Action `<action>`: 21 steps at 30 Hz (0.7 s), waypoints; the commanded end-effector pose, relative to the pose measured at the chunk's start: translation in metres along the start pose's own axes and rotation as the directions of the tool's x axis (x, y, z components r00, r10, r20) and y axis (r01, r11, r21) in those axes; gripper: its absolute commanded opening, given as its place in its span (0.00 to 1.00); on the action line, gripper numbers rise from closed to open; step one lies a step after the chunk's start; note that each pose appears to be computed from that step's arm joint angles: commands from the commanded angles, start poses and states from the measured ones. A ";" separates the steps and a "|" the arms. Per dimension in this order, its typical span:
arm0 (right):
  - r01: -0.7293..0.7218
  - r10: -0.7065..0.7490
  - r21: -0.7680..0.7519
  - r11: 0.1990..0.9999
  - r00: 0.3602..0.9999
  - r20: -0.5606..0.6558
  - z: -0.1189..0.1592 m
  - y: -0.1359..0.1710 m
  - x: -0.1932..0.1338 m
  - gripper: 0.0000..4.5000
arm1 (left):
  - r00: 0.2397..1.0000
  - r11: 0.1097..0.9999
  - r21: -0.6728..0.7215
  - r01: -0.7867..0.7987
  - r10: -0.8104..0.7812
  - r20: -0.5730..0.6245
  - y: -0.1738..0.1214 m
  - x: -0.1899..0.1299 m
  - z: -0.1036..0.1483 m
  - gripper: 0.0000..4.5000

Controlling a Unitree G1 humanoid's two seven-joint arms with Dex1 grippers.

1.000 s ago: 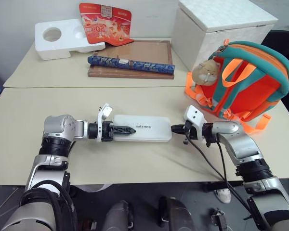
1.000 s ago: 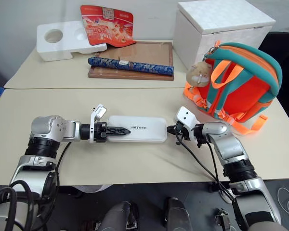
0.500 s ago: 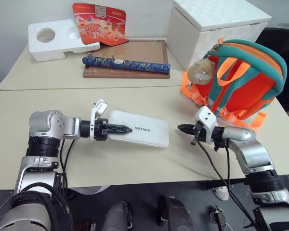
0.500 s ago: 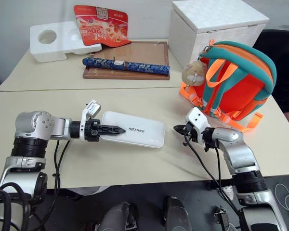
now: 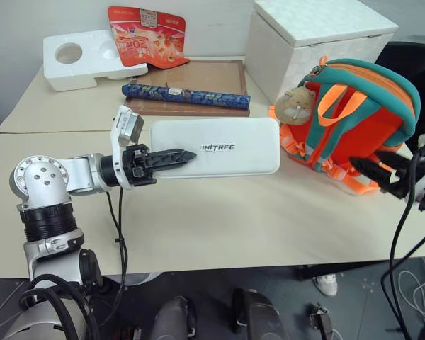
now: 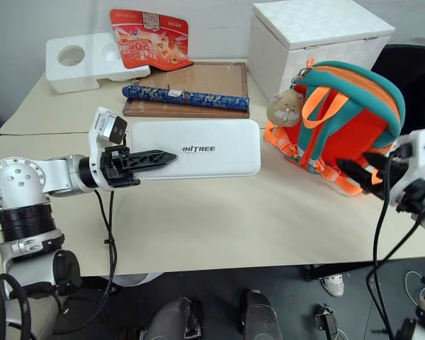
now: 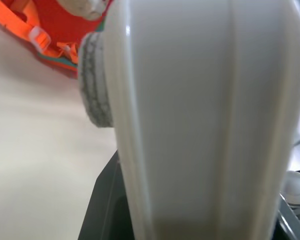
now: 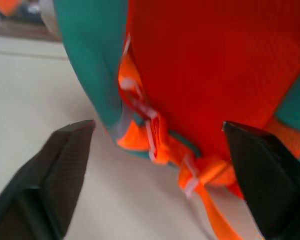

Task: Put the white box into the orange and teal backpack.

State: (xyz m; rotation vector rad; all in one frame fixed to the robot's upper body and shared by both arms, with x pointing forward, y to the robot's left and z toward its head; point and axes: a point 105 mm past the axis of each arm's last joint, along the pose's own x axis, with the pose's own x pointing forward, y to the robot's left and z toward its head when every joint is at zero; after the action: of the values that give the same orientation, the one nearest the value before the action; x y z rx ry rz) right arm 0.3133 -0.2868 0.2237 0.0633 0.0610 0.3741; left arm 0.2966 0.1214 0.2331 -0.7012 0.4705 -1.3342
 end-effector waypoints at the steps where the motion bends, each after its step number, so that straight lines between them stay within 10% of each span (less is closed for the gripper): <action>1: -0.056 0.054 0.050 0.997 0.997 0.047 0.005 0.017 0.036 0.99 | 0.997 0.996 0.087 -0.019 0.013 0.070 -0.013 -0.009 0.019 0.30; 11: -0.069 0.038 0.187 0.980 0.985 0.166 0.018 0.019 0.100 0.99 | 0.991 0.984 0.154 -0.084 0.067 0.116 -0.019 -0.015 0.039 0.30; 21: -0.346 0.328 0.071 0.936 0.926 0.190 0.036 0.060 0.099 0.31 | 0.965 0.953 0.239 -0.184 0.129 0.229 -0.018 -0.027 0.060 0.30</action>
State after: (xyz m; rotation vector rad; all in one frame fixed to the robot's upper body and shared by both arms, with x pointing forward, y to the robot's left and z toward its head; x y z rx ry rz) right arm 0.3978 -0.2038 0.2315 0.2563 -0.0309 0.6228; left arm 0.3197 0.1496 0.2649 -0.5981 0.2721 -1.1355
